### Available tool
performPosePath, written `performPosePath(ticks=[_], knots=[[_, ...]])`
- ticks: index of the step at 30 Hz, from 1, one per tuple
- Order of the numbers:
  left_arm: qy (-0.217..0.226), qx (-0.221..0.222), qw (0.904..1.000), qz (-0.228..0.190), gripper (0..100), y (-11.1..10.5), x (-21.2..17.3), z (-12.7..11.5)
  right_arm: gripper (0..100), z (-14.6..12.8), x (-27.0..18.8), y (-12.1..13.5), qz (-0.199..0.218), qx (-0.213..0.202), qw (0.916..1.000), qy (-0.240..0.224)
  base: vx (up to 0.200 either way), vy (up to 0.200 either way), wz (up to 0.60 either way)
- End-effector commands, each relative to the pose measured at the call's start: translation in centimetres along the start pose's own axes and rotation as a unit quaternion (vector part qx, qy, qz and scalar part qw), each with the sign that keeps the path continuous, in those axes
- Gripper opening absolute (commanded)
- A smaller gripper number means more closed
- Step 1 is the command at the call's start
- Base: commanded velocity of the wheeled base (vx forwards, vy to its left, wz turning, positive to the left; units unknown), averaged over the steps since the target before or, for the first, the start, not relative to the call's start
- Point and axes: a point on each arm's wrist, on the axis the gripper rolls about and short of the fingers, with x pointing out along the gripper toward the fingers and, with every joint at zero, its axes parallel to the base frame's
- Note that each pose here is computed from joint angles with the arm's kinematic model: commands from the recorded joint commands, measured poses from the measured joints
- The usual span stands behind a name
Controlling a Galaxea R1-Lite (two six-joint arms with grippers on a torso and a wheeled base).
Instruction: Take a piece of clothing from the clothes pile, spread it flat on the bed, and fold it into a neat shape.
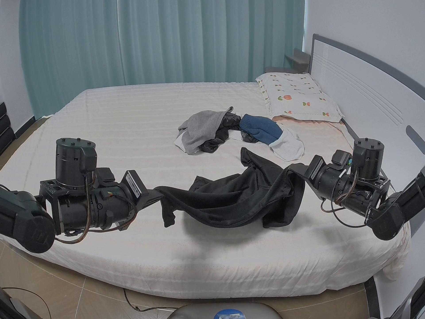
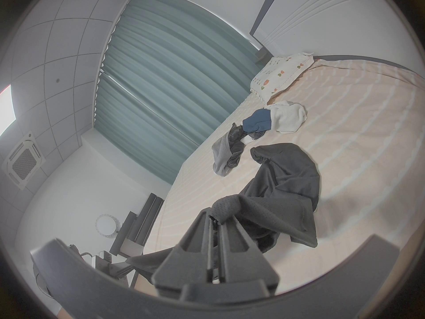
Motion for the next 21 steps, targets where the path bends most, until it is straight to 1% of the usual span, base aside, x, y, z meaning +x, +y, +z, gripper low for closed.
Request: performPosePath(ticks=[1, 7, 21], knots=[[-0.001, 0.000, 1.0000, -0.001, 0, 0.0, 0.0, 0.1, 0, -0.2, 0.0, 0.2, 0.003, -0.001, 1.0000, 0.002, 0.000, 0.200, 0.00], [-0.010, -0.003, 0.9999, -0.001, 0, 0.0, -0.2, 0.5, 0, -0.1, 0.0, 0.2, 0.003, -0.001, 1.0000, 0.000, 0.000, 0.200, 0.00], [-0.028, 0.000, 0.9994, -0.020, 0, -0.7, -1.6, 1.0, 0, 0.2, 0.0, 0.1, 0.001, 0.000, 1.0000, -0.004, 0.000, 0.200, 0.00]])
